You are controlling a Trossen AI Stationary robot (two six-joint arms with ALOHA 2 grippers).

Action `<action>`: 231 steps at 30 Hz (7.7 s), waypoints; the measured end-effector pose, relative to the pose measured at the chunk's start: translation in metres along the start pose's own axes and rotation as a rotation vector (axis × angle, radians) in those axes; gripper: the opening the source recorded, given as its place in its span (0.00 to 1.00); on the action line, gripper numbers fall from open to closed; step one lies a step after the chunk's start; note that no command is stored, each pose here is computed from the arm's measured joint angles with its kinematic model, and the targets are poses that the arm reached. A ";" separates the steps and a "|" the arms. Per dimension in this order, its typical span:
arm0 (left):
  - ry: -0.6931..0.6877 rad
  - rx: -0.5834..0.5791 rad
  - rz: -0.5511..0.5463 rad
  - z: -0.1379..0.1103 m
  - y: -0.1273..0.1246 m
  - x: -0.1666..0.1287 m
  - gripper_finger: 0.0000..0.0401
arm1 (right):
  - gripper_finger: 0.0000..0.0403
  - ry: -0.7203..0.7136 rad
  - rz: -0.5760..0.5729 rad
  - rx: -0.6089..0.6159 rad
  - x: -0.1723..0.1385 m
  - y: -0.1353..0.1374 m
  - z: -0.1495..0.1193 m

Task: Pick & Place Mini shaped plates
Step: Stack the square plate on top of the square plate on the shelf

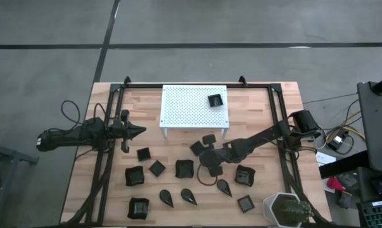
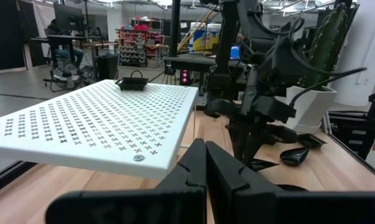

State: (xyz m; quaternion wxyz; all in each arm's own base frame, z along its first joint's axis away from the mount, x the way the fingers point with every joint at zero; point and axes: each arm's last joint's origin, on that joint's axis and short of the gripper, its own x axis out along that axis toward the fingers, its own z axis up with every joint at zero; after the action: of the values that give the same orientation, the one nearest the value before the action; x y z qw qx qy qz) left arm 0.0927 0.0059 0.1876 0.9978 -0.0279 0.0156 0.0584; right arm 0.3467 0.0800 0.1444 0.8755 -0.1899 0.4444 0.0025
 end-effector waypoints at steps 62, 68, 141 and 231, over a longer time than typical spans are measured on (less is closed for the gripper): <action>0.004 0.000 0.000 0.000 0.000 0.000 0.00 | 0.13 0.054 -0.025 -0.205 0.023 -0.006 -0.009; 0.004 0.000 -0.001 0.000 0.000 0.000 0.00 | 0.11 0.056 -0.029 -0.181 0.023 -0.008 -0.010; 0.004 0.000 -0.003 0.000 0.000 0.000 0.00 | 0.02 0.220 -0.519 -0.057 -0.124 -0.033 0.100; 0.007 0.000 0.000 -0.001 0.000 0.000 0.00 | 0.02 0.104 -0.472 -0.160 -0.109 -0.157 -0.030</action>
State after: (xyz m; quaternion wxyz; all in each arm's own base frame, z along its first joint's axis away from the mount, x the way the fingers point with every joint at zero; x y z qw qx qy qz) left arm 0.0927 0.0059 0.1869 0.9977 -0.0280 0.0190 0.0584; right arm 0.2843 -0.0579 0.2655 0.8100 -0.3568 0.4307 -0.1765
